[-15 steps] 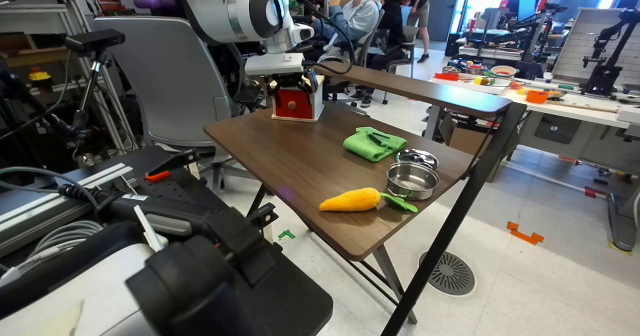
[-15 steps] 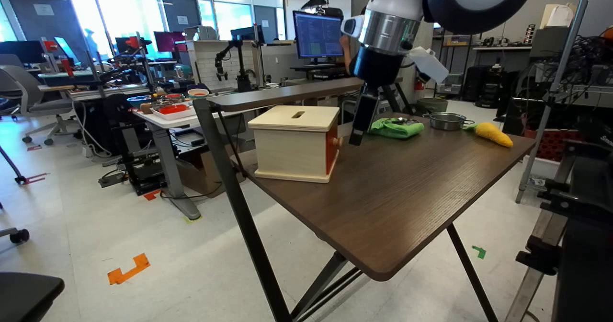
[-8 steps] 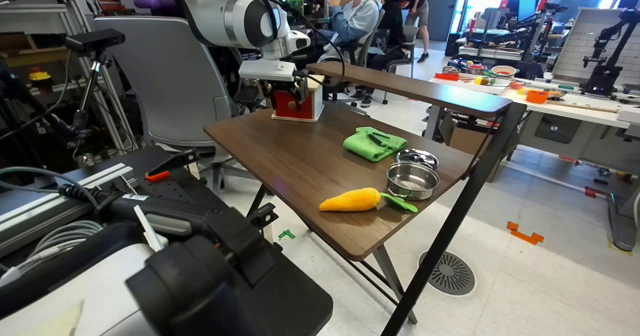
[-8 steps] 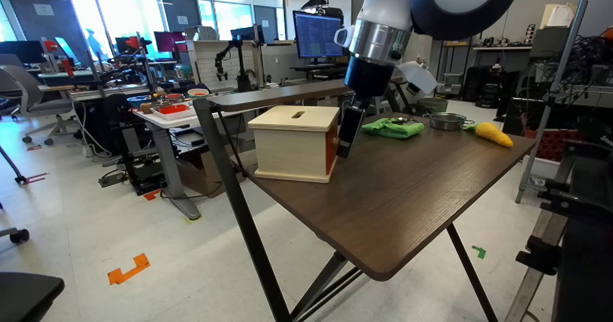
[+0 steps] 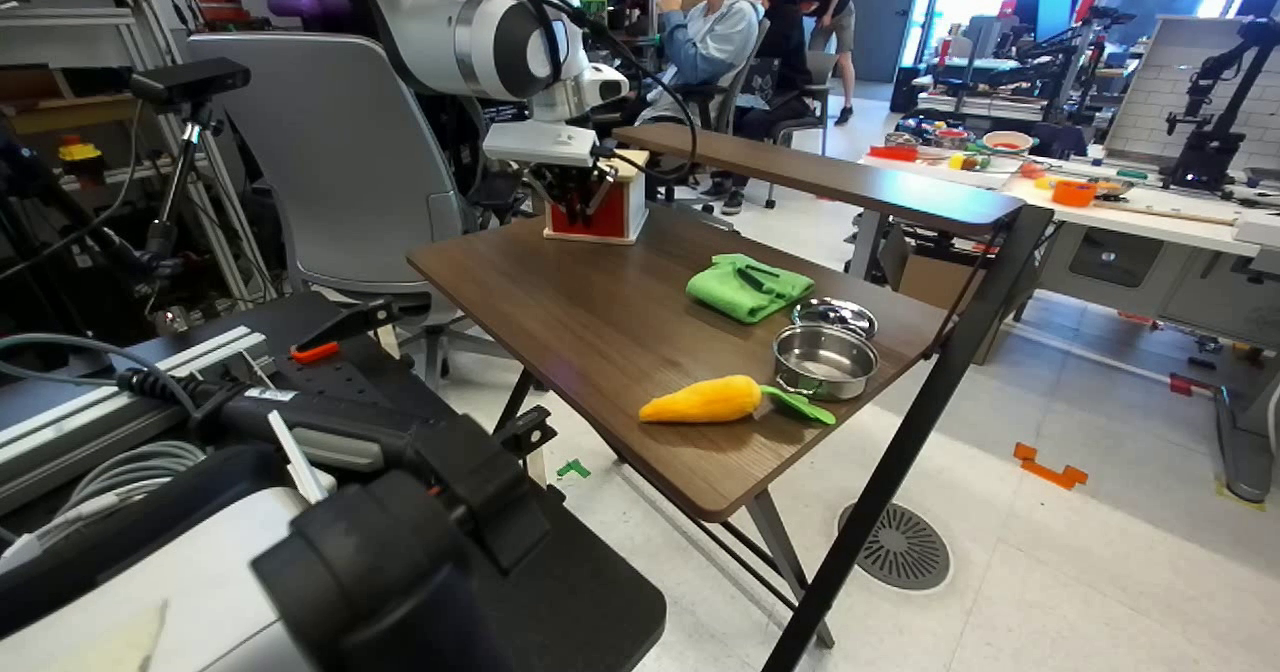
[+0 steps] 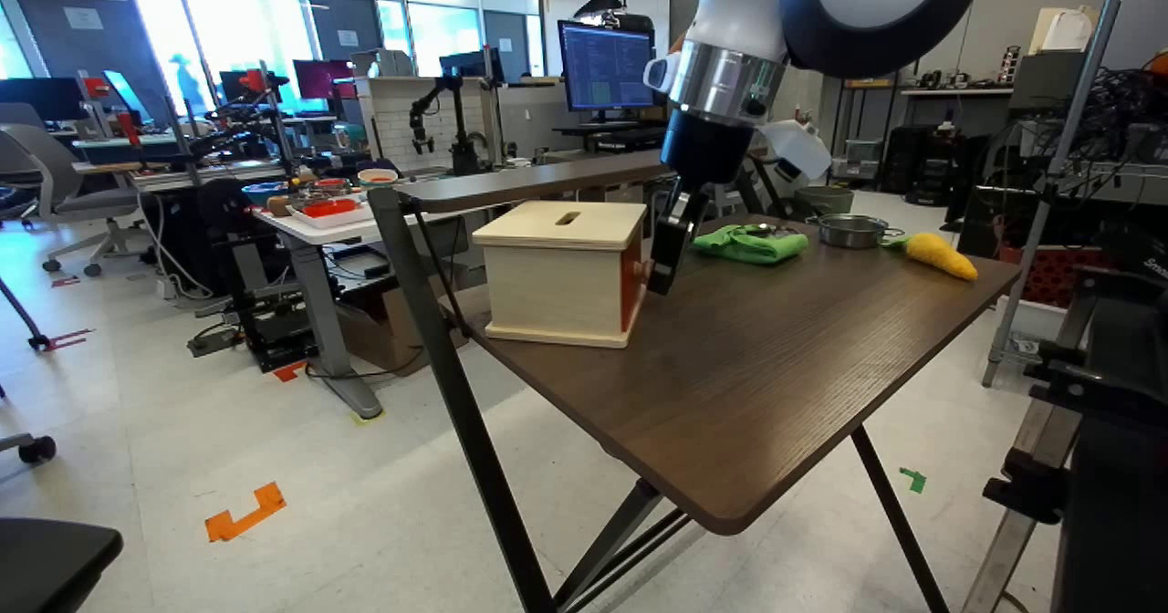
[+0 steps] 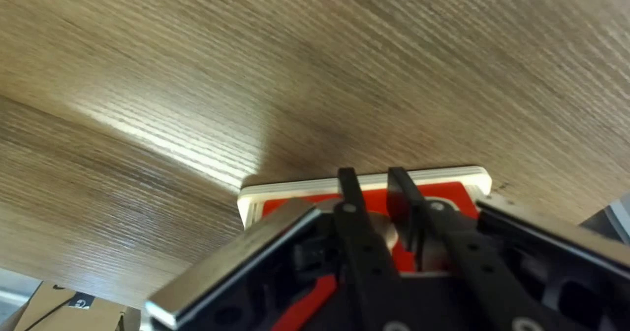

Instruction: Open the drawer then put the carrot plushie in the drawer

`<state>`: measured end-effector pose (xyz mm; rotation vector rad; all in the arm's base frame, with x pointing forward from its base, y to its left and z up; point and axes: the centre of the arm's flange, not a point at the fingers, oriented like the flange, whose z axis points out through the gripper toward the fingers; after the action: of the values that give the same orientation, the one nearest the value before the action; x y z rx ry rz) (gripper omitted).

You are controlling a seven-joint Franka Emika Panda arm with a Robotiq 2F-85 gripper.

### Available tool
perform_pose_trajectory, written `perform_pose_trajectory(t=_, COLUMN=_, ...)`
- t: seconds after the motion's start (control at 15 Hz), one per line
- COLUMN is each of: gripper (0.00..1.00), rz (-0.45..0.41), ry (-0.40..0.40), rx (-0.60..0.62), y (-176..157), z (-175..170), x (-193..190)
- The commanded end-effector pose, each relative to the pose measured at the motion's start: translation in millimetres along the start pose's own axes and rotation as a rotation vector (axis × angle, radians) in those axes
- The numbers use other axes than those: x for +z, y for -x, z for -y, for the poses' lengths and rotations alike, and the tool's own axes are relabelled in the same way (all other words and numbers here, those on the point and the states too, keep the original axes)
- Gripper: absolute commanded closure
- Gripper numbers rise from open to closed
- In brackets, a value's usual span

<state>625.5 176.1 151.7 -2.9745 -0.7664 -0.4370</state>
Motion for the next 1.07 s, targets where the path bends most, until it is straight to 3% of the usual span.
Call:
perform_pose_trajectory(t=0.0, gripper=1.00, rz=-0.032, ry=-0.015, rx=0.005, y=0, z=-2, x=-2)
perform_pose_trajectory(t=0.33, gripper=1.00, rz=-0.023, ry=-0.015, rx=0.004, y=4, z=-4, x=-6)
perform_pose_trajectory(t=0.4, gripper=0.96, rz=-0.020, ry=-0.013, rx=0.001, y=4, z=-4, x=-6)
perform_pose_trajectory(t=0.47, gripper=0.73, rz=-0.022, ry=-0.010, rx=0.000, y=4, z=-5, x=-7)
perform_pose_trajectory(t=0.6, gripper=0.69, rz=-0.033, ry=0.000, rx=-0.012, y=6, z=-1, x=-7)
perform_pose_trajectory(t=1.0, gripper=0.26, rz=-0.124, ry=0.030, rx=-0.055, y=10, z=12, x=-14)
